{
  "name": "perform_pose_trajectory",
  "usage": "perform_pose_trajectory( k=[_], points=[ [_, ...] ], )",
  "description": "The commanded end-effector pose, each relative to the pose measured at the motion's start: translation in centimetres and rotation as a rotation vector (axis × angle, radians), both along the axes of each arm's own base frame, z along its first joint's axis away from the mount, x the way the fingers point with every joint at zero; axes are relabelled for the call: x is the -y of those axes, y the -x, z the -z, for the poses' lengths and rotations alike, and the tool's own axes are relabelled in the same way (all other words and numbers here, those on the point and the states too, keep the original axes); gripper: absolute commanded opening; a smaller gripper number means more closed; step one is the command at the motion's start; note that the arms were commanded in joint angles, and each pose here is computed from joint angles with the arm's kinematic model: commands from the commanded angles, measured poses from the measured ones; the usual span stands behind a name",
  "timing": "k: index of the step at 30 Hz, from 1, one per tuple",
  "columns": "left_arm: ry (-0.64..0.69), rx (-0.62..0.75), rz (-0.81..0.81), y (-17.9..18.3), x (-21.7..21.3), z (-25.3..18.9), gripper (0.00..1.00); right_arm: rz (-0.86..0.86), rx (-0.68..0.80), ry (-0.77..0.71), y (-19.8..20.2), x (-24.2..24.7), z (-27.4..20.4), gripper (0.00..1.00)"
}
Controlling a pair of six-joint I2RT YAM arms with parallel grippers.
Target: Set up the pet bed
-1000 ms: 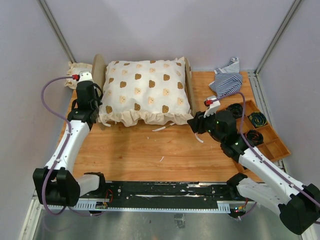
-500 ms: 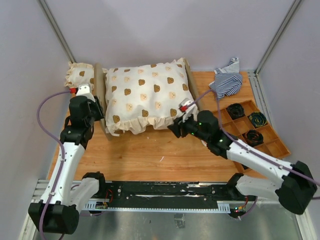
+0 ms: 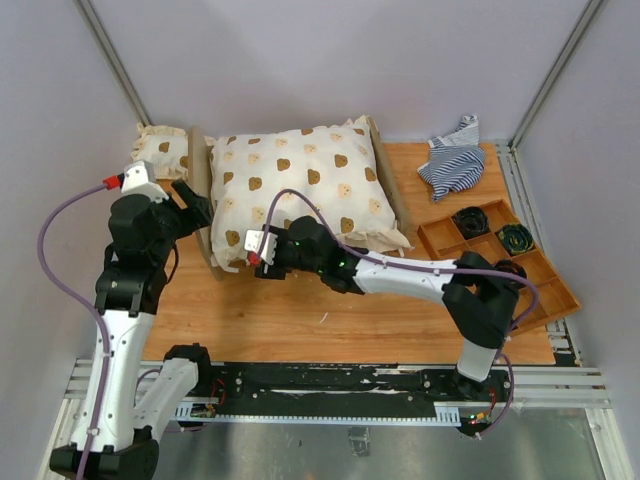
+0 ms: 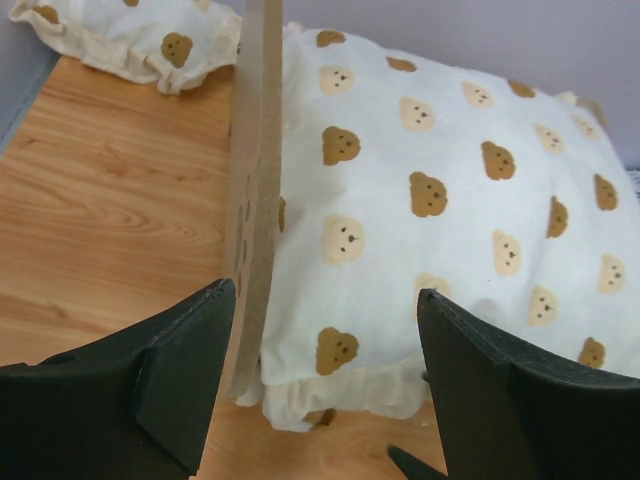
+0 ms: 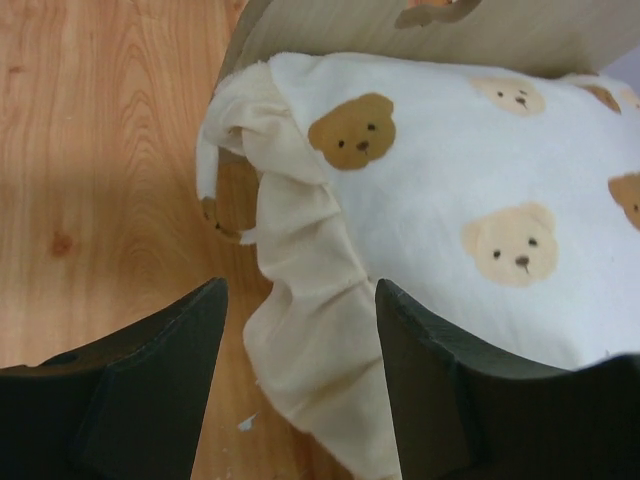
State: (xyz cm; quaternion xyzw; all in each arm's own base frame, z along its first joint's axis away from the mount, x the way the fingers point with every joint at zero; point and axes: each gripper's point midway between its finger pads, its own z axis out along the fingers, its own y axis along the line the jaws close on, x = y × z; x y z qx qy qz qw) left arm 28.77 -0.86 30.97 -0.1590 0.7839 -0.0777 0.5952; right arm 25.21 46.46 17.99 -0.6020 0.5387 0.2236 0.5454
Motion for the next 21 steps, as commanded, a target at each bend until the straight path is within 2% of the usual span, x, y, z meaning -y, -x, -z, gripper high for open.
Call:
perform_pose_trajectory(
  k=[1,7,10,12,13,14,15,18,21],
  points=[
    [0.061,0.088,0.036,2.1,0.9,-2.7,0.77,-0.112,0.200,0.040,-1.1,-3.3,-1.3,0.62],
    [0.026,0.117,0.022,3.1,0.4,-3.8,0.73,-0.127,0.254,0.096,-2.7,-5.7,-0.1,0.57],
    [0.031,0.116,0.056,3.2,0.9,-3.3,0.72,-0.130,0.267,0.098,-3.0,-6.1,-0.1,0.50],
    [0.030,0.107,0.065,3.1,1.1,-2.8,0.71,-0.128,0.286,0.091,-3.3,-6.3,-0.9,0.40],
    [0.029,0.105,0.070,3.1,1.2,-2.6,0.70,-0.126,0.293,0.085,-3.4,-6.4,-1.3,0.30],
    [0.030,0.105,0.074,3.1,1.2,-2.5,0.69,-0.118,0.299,0.082,-3.6,-6.4,-1.5,0.14],
    [0.029,0.105,0.081,3.1,1.3,-2.4,0.69,-0.100,0.302,0.073,-3.9,-6.4,-1.8,0.02],
    [0.008,0.117,0.125,3.0,1.9,-1.5,0.67,-0.006,0.262,-0.017,-5.4,-5.9,-4.3,0.00],
    [-0.017,0.124,0.162,2.9,2.3,-0.4,0.62,0.086,0.110,-0.150,-7.8,-4.6,-7.1,0.00]
  ],
)
